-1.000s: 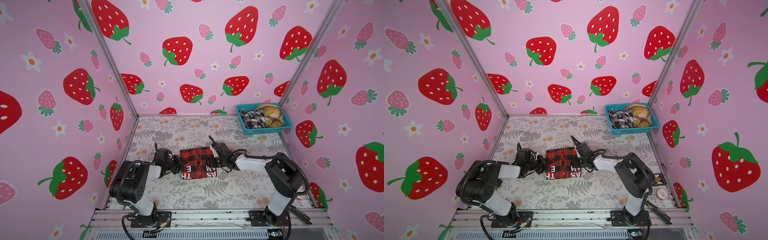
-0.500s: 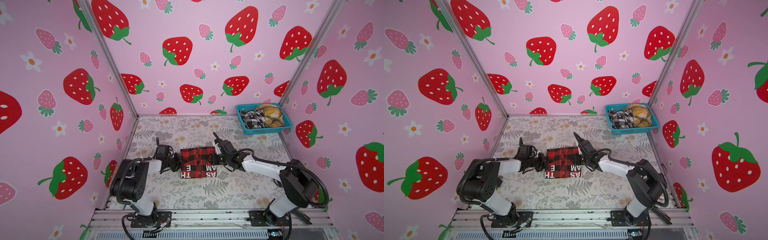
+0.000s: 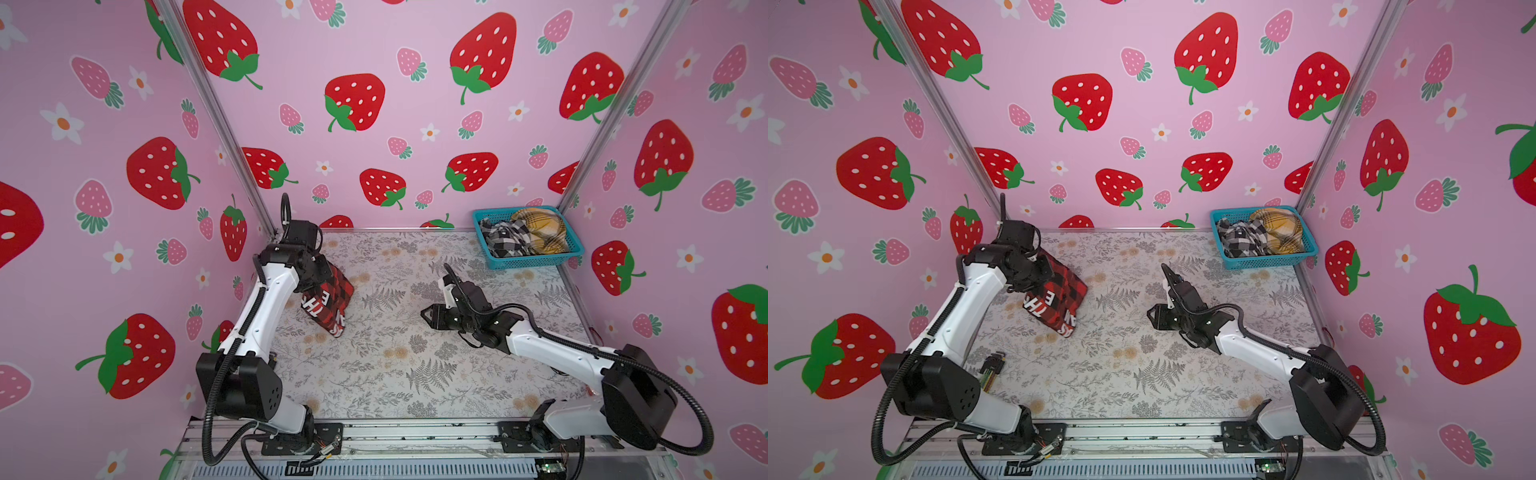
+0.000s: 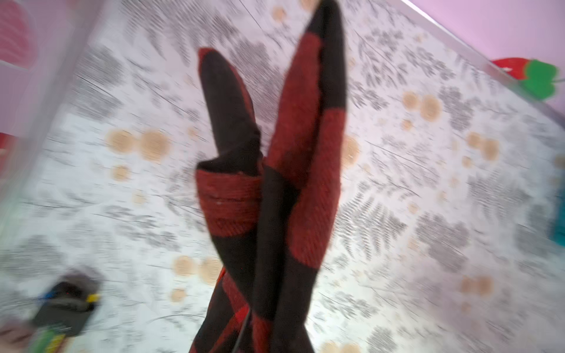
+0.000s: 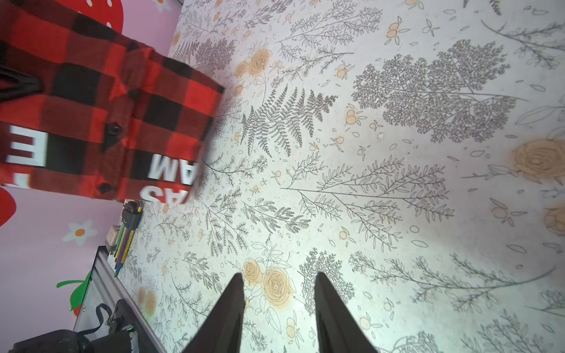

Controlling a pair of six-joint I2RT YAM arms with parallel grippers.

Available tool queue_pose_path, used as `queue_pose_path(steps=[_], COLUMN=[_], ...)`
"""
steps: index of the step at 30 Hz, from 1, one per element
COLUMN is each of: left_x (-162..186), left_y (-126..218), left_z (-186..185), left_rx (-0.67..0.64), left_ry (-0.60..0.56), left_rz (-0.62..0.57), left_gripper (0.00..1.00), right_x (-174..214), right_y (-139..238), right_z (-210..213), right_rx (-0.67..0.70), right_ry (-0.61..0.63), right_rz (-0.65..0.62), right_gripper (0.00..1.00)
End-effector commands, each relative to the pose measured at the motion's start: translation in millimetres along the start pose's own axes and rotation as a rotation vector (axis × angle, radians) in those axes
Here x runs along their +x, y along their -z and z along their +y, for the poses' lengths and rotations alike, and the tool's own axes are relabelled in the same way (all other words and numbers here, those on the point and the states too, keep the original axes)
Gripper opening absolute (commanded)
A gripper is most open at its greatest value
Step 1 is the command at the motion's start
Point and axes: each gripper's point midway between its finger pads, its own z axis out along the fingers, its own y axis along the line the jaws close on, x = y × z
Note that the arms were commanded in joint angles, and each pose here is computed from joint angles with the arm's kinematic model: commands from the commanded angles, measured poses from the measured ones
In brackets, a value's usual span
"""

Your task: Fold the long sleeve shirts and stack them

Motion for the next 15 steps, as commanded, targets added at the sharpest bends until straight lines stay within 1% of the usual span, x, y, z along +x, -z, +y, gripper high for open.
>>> queue_pose_path(steps=[1,3,6,9,12,13,14,15], left_x=[-5.8,-8.4,7.0,39.0,87.3,107.0,123.0,142.3], left_y=[38.8,39.9,20.5,-9.1,-42.4,-51.6,-56.4,-58.8], left_z=[60.2,53.7,28.3,-7.1,-52.4,-72.6,-90.0,-114.0], left_rx=[-0.467,-0.566,-0.639,-0.642,-0.562,-0.518,-0.481,-0.418], left_ry=[-0.221,-0.303,-0.394,-0.447,-0.463,-0.471,-0.471,-0.482], left_rz=[-0.027,-0.042,-0.020,0.005,0.075,0.108,0.134,0.166], left_gripper=[0.00,0.00,0.00,0.00,0.00,0.06,0.26,0.44], right_x=[3.8,4.7,5.5,3.2,1.5,0.8,2.2,2.7], right_y=[8.1,11.9,19.5,30.8,44.7,49.9,53.9,59.4], right_z=[-12.6,-19.1,-30.6,-40.8,-48.5,-51.0,-54.5,-57.8], right_rx=[0.027,0.031,0.038,0.038,0.035,0.036,0.041,0.048], right_ry=[-0.038,-0.057,-0.086,-0.114,-0.135,-0.143,-0.148,-0.155], right_rz=[-0.014,-0.024,-0.043,-0.069,-0.101,-0.112,-0.115,-0.122], right_gripper=[0.40,0.40,0.39,0.39,0.40,0.43,0.50,0.56])
